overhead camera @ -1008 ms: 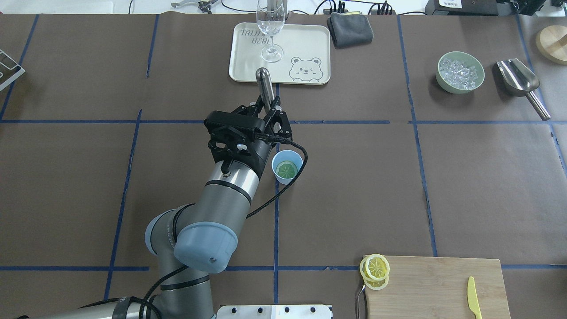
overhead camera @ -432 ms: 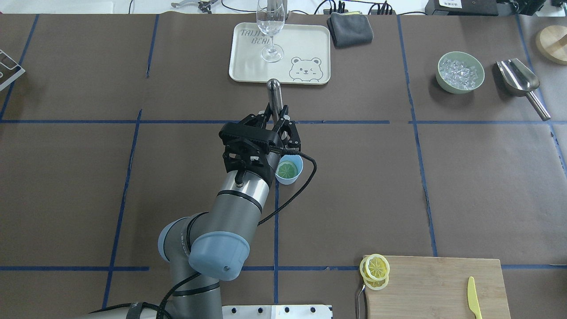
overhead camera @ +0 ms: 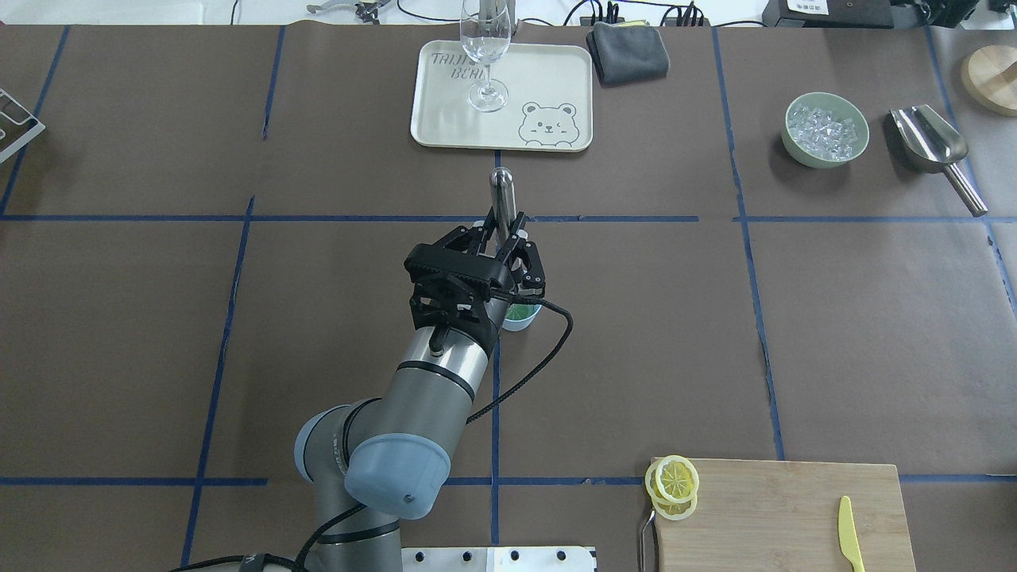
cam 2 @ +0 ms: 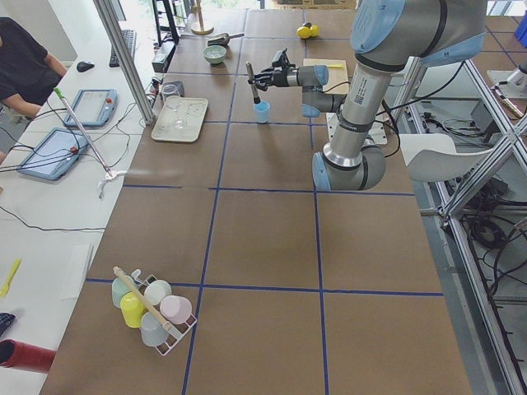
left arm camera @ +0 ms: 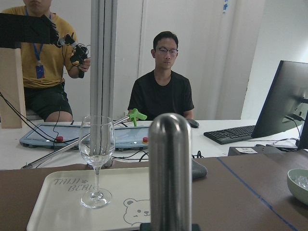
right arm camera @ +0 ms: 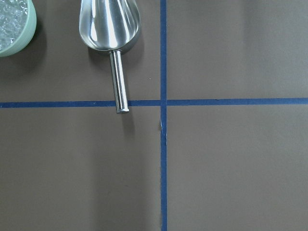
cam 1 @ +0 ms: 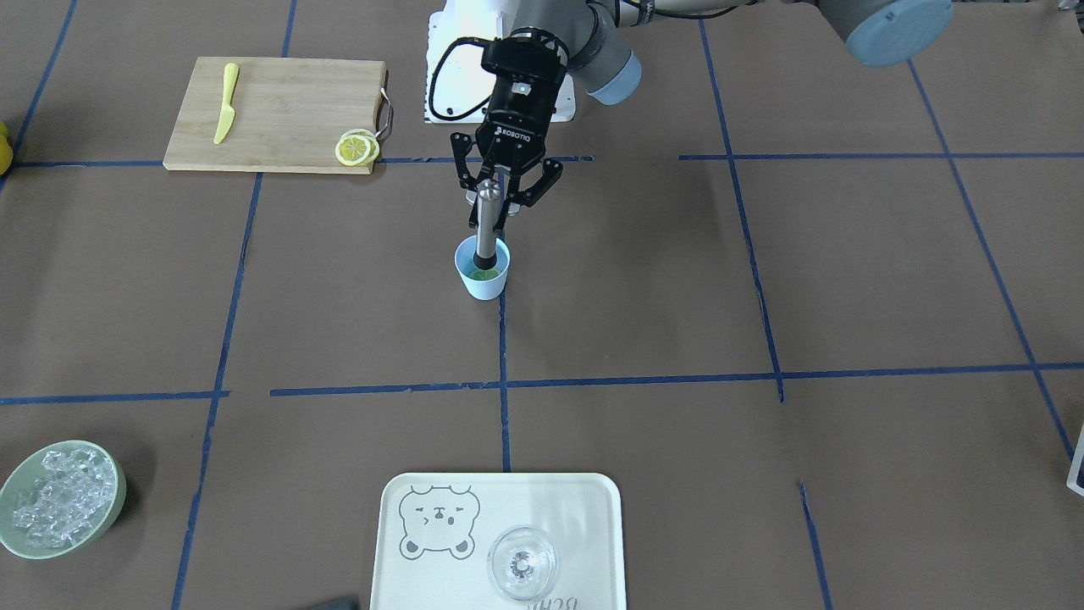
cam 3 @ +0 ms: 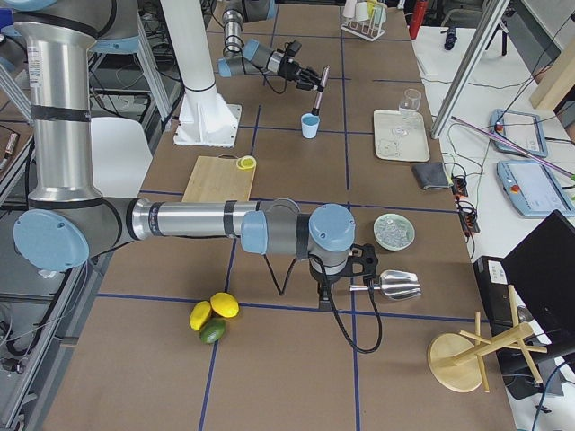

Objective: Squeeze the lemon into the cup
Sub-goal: 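Lower the muddler into the cup and press the lemon slice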

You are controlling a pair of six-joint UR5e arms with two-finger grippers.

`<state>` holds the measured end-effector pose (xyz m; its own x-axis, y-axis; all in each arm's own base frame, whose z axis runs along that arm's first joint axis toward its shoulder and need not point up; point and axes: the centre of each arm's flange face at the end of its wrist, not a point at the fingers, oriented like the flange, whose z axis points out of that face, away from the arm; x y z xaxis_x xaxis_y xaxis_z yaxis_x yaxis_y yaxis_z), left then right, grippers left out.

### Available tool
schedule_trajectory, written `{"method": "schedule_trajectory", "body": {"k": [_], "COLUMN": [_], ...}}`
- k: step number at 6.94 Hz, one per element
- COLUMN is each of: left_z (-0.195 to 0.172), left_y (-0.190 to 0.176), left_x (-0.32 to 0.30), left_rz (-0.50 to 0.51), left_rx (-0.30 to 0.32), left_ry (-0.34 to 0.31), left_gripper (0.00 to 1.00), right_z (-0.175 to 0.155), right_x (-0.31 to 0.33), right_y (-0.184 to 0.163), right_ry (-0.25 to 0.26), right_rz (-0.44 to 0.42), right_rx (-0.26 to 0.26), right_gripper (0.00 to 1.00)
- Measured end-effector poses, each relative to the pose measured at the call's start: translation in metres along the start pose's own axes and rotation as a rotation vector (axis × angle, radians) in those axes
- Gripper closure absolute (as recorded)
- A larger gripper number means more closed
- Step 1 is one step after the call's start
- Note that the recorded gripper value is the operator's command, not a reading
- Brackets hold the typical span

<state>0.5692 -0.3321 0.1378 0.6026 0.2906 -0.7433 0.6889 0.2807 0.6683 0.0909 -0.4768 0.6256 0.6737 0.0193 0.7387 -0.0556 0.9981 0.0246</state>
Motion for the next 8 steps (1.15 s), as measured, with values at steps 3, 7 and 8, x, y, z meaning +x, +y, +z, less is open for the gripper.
{"method": "schedule_trajectory", "body": {"k": [3,7,8], "left_z": [-0.004,0.003,0.005], "left_y": [0.01,0.028,0.035], "left_x": [0.007,0.006,0.004], "left_rz": [0.012,0.026,0.021], "left_rx": [-0.012,-0.018,-0.016], "left_ry": [0.016,0.011,0.014], "left_gripper": [1.0,1.0,1.0], "right_z": [0.001,0.002,0.002], "right_x": [0.002,0.003,0.002], "right_y": [0.002,0.003,0.003], "right_ry": [0.001,0.002,0.002], "right_rz": [0.001,0.002,0.001], "right_rx": [-0.003,-0.004,-0.004], "right_gripper": [0.0,0.0,0.0]}}
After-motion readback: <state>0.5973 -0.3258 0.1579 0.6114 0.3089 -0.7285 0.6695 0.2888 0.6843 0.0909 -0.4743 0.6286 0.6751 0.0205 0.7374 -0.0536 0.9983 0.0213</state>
